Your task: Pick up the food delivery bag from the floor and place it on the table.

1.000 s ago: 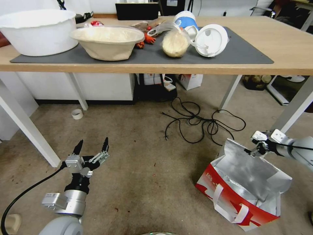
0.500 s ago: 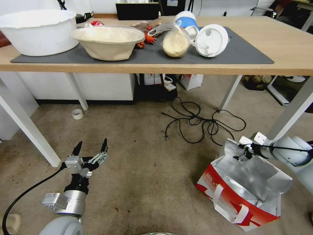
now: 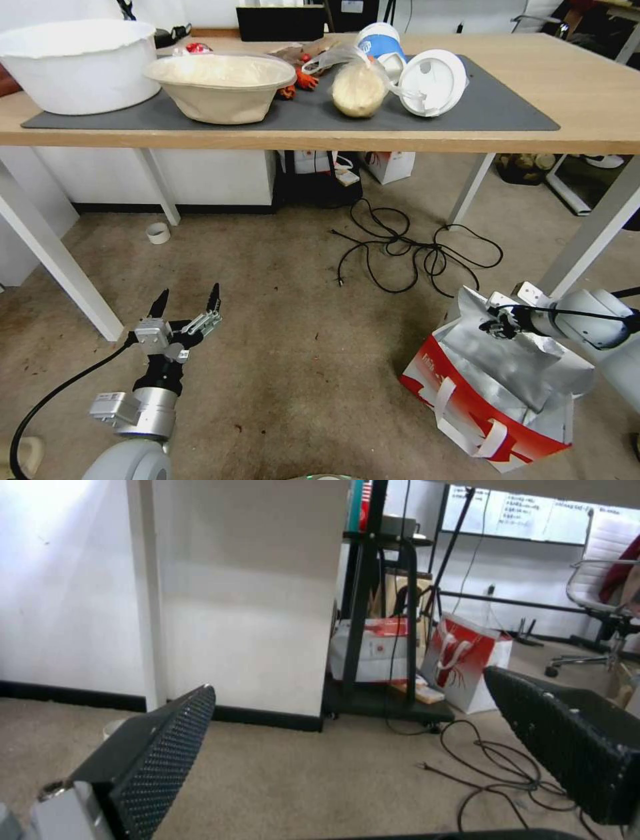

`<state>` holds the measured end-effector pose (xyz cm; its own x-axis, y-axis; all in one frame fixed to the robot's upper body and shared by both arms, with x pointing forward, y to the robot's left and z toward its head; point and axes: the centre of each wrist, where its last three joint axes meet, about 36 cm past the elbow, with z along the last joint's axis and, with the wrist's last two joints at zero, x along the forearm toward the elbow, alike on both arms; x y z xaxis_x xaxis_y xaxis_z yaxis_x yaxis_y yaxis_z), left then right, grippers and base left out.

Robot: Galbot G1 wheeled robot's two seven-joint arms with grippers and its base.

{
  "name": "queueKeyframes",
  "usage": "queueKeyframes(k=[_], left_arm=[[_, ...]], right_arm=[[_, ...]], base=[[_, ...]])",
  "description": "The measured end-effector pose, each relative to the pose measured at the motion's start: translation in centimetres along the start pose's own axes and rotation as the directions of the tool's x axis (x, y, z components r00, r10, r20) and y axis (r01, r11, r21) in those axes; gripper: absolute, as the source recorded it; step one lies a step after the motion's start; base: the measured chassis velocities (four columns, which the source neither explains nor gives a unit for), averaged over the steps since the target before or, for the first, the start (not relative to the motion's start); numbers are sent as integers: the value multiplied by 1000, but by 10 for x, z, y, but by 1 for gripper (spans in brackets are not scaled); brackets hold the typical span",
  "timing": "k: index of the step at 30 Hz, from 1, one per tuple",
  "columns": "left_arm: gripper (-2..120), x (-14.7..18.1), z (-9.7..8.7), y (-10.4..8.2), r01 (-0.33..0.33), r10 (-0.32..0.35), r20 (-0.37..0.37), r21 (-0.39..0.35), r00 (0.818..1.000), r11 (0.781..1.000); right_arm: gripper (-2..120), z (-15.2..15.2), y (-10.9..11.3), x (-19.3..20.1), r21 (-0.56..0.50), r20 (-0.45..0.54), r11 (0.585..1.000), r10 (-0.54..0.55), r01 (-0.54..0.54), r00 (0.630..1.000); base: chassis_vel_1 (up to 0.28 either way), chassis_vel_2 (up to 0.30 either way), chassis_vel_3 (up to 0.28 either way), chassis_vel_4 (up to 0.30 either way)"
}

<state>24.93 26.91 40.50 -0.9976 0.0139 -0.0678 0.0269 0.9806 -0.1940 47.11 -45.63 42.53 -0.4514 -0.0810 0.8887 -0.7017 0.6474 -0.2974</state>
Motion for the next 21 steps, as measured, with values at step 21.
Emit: queueKeyframes(k=[21], left_arm=[[100, 6, -11, 4, 1, -2, -19, -42, 1000, 999]], right_arm=[[0, -62, -18, 85, 82, 154, 973, -225, 215, 962]], base=[[0, 0, 0, 0]])
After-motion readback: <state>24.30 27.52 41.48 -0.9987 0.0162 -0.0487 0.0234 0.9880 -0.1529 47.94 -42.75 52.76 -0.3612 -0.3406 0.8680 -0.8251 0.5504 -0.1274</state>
